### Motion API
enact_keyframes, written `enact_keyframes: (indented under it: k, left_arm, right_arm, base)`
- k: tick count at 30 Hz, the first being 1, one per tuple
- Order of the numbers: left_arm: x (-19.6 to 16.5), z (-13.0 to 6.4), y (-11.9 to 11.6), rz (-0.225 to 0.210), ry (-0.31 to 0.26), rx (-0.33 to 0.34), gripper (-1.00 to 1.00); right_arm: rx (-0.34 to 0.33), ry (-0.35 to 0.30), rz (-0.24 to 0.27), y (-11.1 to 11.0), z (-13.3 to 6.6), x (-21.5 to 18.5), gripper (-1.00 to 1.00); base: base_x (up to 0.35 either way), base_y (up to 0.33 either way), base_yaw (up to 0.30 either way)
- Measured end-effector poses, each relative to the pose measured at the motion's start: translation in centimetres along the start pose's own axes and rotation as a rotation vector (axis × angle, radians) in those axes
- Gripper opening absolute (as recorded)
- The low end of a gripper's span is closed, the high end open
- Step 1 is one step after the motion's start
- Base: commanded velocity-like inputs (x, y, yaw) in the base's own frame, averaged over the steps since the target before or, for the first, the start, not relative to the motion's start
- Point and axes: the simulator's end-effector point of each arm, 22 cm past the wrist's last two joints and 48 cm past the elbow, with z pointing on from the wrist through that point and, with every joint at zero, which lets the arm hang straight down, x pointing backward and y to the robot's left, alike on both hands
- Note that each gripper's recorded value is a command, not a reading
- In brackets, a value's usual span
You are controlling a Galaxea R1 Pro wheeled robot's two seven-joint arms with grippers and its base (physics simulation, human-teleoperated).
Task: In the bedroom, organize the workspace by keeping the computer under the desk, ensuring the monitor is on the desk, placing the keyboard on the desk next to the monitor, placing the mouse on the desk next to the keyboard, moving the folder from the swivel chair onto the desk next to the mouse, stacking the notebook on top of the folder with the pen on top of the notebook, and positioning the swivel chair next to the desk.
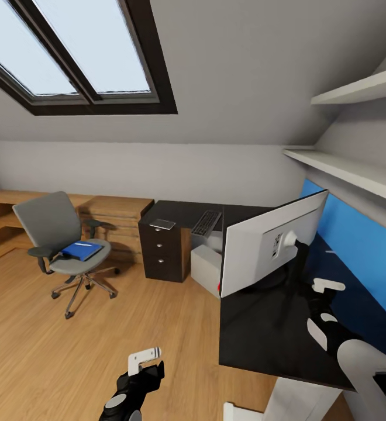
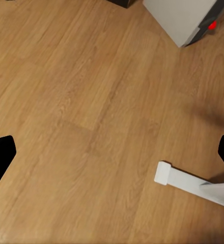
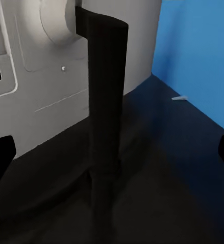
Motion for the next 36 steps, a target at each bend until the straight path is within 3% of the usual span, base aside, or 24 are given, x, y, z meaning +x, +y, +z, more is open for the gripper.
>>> enact_keyframes:
  k: [11,22,36]
  left_arm:
    - [0.6,1.0,0.1,0.001,0.000,0.002,1.00]
    - [1.1,1.7,0.0,0.002,-0.001,0.005,1.00]
    - [0.9,1.8,0.8,0.013,-0.007,-0.005,1.00]
  right_arm:
    - [-0.118,-0.008,-0.001,2.1,-0.5,2.4,1.00]
    - [-0.125,-0.026,-0.006,1.7,-0.7,3.5,1.00]
    - [-0.122,0.018,-0.010,1.6,-0.8,4.6,1.00]
  base:
    - [0.000,0.000,0.000]
    - [0.000,0.000,0.000]
    - [0.095,0.000,0.000]
